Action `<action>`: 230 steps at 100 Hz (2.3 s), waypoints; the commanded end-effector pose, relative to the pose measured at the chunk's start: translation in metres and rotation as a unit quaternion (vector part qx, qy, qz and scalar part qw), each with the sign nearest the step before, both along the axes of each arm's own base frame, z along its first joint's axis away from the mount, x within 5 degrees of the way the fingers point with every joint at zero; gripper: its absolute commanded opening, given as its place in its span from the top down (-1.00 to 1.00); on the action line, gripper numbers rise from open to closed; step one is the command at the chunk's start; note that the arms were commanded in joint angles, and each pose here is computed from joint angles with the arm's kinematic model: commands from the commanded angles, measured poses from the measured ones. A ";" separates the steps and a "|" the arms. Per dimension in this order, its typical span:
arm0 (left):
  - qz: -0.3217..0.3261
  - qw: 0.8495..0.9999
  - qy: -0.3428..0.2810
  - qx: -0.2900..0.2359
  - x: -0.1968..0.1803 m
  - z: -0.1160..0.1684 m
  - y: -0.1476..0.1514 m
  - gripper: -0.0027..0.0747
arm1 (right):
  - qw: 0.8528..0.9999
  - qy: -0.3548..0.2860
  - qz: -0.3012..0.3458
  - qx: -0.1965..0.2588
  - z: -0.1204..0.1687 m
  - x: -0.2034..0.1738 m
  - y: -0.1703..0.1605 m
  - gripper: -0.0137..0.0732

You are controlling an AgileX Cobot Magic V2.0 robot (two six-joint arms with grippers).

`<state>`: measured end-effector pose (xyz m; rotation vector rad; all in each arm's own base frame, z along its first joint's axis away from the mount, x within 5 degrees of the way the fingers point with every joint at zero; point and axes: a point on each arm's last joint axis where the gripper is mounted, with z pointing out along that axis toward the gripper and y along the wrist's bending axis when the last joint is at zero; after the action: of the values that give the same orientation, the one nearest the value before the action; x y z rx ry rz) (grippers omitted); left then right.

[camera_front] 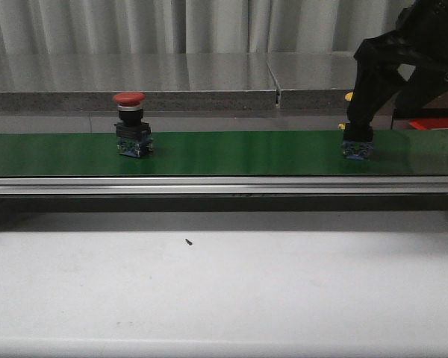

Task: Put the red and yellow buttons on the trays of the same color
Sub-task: 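Grasp the yellow button with the right gripper and lower it into the yellow tray, then move the right gripper over the red button arriving on the belt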

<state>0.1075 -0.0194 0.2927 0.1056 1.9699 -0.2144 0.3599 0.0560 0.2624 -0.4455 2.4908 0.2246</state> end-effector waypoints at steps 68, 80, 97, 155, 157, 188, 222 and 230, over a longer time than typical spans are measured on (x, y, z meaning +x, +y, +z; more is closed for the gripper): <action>0.009 0.999 -0.047 -0.014 0.002 0.015 0.000 0.98 | 0.997 -0.021 -0.076 0.013 0.063 -0.010 -0.060 0.31; 0.009 0.999 -0.047 -0.014 0.002 0.015 0.000 0.98 | 0.986 -0.008 -0.163 0.039 0.078 -0.034 -0.094 0.31; 0.009 0.999 -0.047 -0.014 0.002 0.015 0.000 0.98 | 0.969 -0.009 -0.245 0.036 0.078 -0.063 -0.138 0.31; 0.009 0.999 -0.047 -0.014 0.002 0.015 0.000 0.98 | 0.927 0.026 -0.375 0.020 -0.035 -0.099 -0.185 0.31; 0.009 0.999 -0.047 -0.014 0.002 0.015 0.000 0.98 | 0.926 0.026 -0.376 0.021 -0.036 -0.098 -0.186 0.31; 0.009 0.999 -0.047 -0.014 0.002 0.015 0.000 0.98 | 0.923 0.060 -0.380 0.026 -0.061 -0.090 -0.191 0.30; 0.009 0.999 -0.047 -0.014 0.002 0.015 0.000 0.98 | 0.924 0.068 -0.374 0.033 -0.054 -0.091 -0.189 -0.67; 0.009 0.999 -0.047 -0.014 0.002 0.015 0.000 0.98 | 0.927 0.054 -0.371 0.033 -0.039 -0.092 -0.187 -0.69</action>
<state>0.1076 -0.0194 0.2929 0.1036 1.9676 -0.2160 0.2656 -0.1289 0.1901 0.5781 2.6628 0.0570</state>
